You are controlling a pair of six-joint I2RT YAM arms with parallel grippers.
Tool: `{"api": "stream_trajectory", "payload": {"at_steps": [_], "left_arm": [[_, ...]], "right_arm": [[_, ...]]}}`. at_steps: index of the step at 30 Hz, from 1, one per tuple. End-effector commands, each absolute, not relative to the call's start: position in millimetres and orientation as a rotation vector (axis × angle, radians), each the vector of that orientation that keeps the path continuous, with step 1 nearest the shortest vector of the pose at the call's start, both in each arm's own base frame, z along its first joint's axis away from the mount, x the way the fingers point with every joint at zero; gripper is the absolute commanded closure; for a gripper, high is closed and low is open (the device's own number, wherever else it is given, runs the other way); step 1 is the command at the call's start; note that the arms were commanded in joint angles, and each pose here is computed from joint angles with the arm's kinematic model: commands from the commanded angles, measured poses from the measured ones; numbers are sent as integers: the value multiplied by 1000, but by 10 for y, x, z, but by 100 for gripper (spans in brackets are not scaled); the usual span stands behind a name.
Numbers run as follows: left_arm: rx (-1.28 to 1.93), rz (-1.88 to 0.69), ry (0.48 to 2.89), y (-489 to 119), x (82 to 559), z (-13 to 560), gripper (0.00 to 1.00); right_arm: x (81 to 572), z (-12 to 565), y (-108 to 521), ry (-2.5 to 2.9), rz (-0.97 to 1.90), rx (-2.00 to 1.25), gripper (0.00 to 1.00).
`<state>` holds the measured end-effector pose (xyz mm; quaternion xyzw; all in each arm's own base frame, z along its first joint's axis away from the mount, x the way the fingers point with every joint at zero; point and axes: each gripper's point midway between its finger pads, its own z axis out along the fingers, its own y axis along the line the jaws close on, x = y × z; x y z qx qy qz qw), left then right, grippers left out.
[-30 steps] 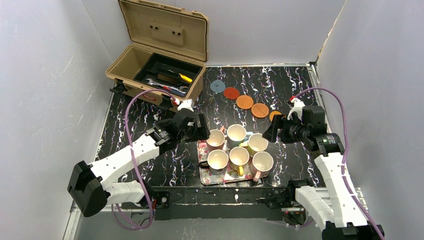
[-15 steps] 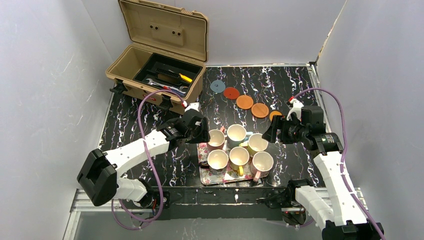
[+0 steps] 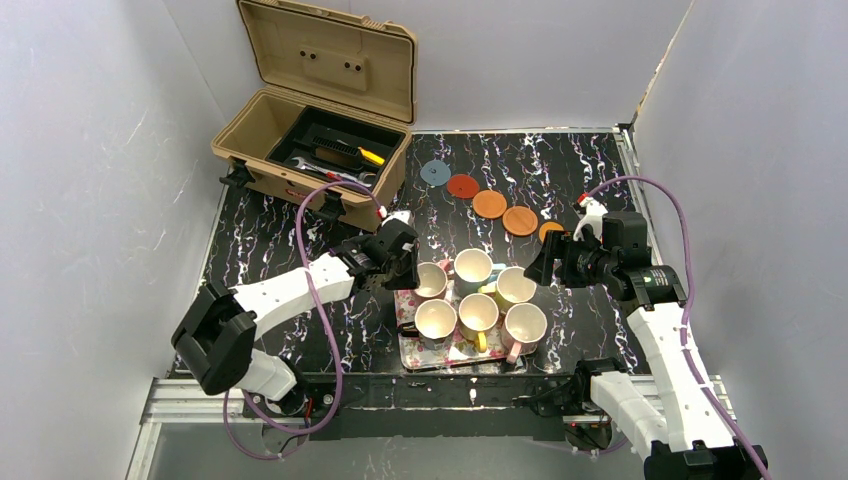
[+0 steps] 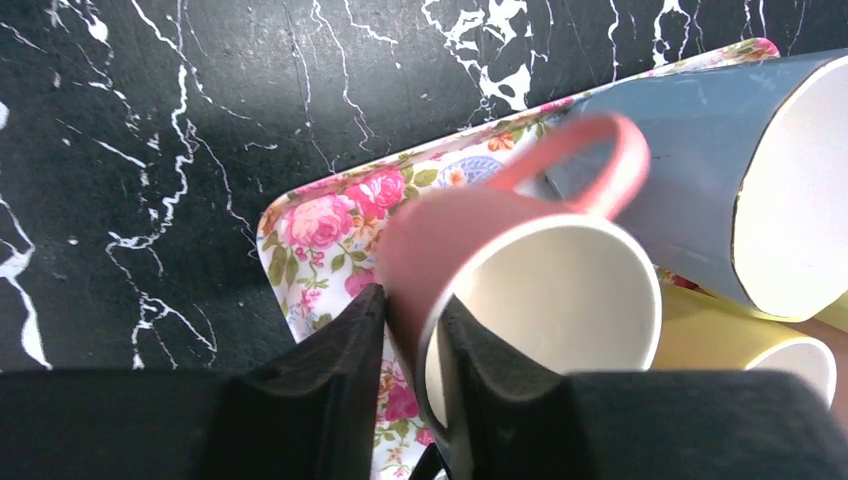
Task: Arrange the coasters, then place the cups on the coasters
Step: Pick up the cup from the tray, then place the cup on the coaster.
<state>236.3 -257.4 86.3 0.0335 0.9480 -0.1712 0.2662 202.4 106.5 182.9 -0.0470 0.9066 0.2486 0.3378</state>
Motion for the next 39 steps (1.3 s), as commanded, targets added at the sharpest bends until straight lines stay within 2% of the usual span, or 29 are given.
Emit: {"api": "stream_trajectory", "payload": {"at_steps": [1, 5, 6, 15, 19, 28, 39], "left_arm": [[113, -398, 2523, -2495, 2417, 1034, 81], [118, -332, 2477, -2394, 2491, 1193, 99], [119, -323, 2461, -2373, 2510, 1244, 100], [262, -321, 2250, -2282, 2637, 1971, 100], [373, -315, 2194, -2204, 2577, 2263, 100], [811, -627, 2155, -2451, 1971, 2579, 100], [995, -790, 2148, -2483, 1605, 2823, 100]], "right_arm": [[2050, 1853, 1070, 2338, 643, -131, 14], [2053, 1854, 1068, 2339, 642, -130, 14], [2055, 1858, 1068, 2338, 641, -130, 14], [2113, 2066, 1115, 2269, 663, -170, 14], [2197, 2467, 1248, 2111, 740, -240, 8], [2296, 2719, 1524, 2037, 886, -379, 2], [2055, 2733, 2074, 2032, 931, -718, 2]]}}
